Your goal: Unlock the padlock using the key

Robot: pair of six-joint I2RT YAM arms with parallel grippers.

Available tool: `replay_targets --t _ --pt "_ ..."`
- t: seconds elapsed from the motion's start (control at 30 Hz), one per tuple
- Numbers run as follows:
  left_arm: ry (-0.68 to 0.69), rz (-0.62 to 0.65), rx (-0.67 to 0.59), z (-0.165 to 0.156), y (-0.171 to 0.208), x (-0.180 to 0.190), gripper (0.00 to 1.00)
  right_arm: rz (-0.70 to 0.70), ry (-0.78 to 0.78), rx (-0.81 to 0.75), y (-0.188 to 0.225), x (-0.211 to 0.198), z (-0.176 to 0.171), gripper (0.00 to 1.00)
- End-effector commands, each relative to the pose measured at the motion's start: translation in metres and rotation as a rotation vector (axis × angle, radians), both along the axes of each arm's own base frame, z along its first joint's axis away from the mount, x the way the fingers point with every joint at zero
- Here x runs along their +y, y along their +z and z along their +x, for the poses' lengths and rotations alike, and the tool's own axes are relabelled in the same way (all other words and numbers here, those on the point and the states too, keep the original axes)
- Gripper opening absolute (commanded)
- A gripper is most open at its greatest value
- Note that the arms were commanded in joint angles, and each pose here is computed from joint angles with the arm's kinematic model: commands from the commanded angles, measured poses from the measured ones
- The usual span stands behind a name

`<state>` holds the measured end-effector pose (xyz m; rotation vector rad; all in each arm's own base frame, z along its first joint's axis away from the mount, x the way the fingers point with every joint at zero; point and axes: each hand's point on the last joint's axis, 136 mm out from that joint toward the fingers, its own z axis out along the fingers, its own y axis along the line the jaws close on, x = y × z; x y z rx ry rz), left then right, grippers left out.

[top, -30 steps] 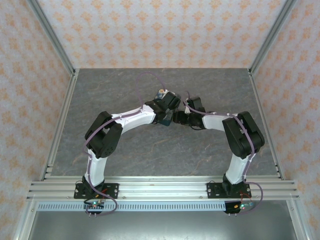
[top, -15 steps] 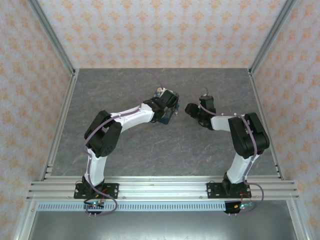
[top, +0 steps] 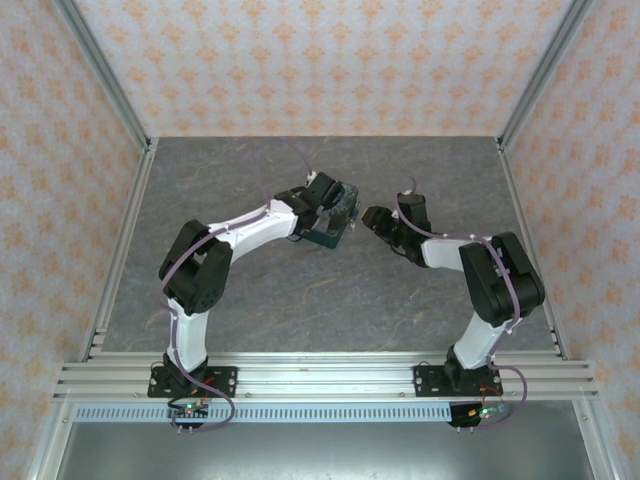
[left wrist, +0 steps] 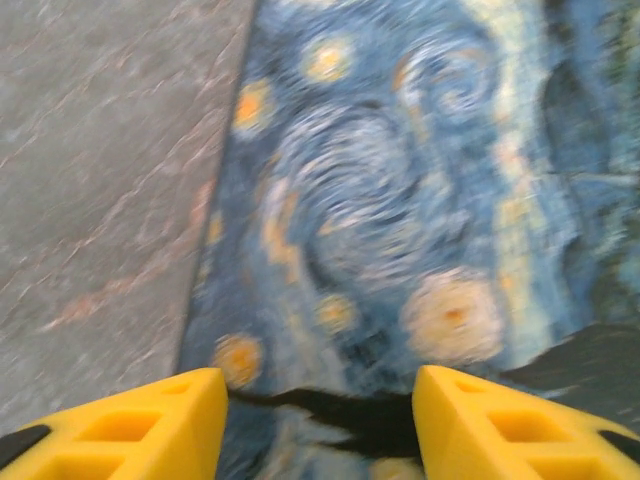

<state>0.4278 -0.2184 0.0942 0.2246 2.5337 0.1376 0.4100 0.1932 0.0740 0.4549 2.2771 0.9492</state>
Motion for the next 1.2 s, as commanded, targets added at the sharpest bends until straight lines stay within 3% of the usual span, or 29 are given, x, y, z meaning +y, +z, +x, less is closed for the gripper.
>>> replay_targets --t 0.0,0.23,0.4,0.53,0.8,1.17 --pt "0.042 0.172 0.256 -0.05 -0.027 0.054 0.57 0.05 0.043 -0.006 0.011 0.028 0.007 0.45" --pt "0.094 0.045 0.158 -0.044 0.03 0.056 0.58 0.106 0.098 0.031 0.0 0.086 0.036 0.43" --pt "0.114 0.023 0.135 -0.049 0.04 0.06 0.6 0.167 0.131 -0.002 0.026 0.127 0.058 0.42" --pt "0.135 -0.004 0.116 -0.054 0.047 0.065 0.63 0.143 0.119 -0.061 0.055 0.115 0.053 0.45" --pt "0.143 -0.076 0.077 -0.058 0.068 0.065 0.66 0.088 -0.036 -0.059 0.062 0.033 0.058 0.52" --pt "0.158 -0.121 0.062 -0.061 0.077 0.063 0.66 0.061 0.073 0.048 0.04 0.072 0.079 0.51"
